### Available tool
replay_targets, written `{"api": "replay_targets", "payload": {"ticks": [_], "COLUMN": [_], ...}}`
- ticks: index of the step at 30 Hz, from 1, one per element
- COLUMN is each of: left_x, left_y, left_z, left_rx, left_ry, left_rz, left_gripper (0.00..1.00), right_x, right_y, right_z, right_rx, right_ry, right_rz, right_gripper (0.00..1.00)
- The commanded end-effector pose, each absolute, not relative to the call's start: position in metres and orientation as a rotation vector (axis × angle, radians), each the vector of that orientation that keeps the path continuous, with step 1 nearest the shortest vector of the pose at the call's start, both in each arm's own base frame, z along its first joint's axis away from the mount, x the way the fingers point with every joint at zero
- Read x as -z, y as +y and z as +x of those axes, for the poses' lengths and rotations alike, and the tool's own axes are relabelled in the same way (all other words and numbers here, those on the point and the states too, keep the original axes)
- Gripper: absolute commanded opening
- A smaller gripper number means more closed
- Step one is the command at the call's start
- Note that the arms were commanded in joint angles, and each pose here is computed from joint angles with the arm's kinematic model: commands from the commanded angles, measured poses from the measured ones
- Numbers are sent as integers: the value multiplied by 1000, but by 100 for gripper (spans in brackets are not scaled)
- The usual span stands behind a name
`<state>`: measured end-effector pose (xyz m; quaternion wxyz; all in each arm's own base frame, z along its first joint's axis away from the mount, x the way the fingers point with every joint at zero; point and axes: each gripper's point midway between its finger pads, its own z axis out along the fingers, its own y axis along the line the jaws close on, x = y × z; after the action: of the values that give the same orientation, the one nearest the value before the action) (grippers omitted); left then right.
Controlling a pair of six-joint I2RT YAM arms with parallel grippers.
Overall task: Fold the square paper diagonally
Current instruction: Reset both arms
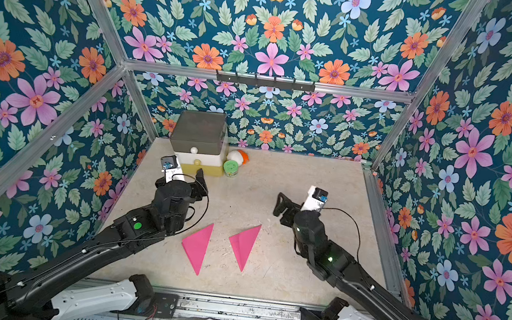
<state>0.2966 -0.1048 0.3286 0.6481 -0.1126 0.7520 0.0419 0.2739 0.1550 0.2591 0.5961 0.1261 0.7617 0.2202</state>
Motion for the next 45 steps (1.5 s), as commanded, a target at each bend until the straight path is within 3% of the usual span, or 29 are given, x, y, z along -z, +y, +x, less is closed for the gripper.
{"api": "replay_targets", "payload": {"ticks": [1, 4, 9, 14, 18, 22, 25, 45], "left_x": [-354, -324, -228, -142, -147, -150, -129, -115], "left_y": [-44, -4, 64, 73, 55, 61, 28, 32], "left_z": [292, 301, 320, 313, 329, 332, 363, 379], "left_rx": [-326, -385, -567, -620, -451, -436, -292, -250], "left_ry": [1504, 1438, 1549, 1671, 1598, 1504, 1662, 1715], "left_rz": [-475, -561, -683, -548, -474, -456, -224, -218], "left_gripper": [99, 99, 99, 99, 99, 99, 99, 100], "right_x": [-284, -264, -172, -158, -169, -157, -140, -138], "right_y": [59, -3, -94, -90, -73, -46, -41, -50], "right_z": [258, 239, 235, 247, 278, 323, 344, 341], "right_rx": [-147, -9, 307, 199, 118, 12, -5, 27], "right_ry": [1409, 1254, 1374, 1344, 1361, 1454, 1586, 1576], "right_rz": [478, 581, 833, 731, 573, 352, 328, 381], "right_gripper": [99, 99, 99, 99, 99, 99, 99, 99]}}
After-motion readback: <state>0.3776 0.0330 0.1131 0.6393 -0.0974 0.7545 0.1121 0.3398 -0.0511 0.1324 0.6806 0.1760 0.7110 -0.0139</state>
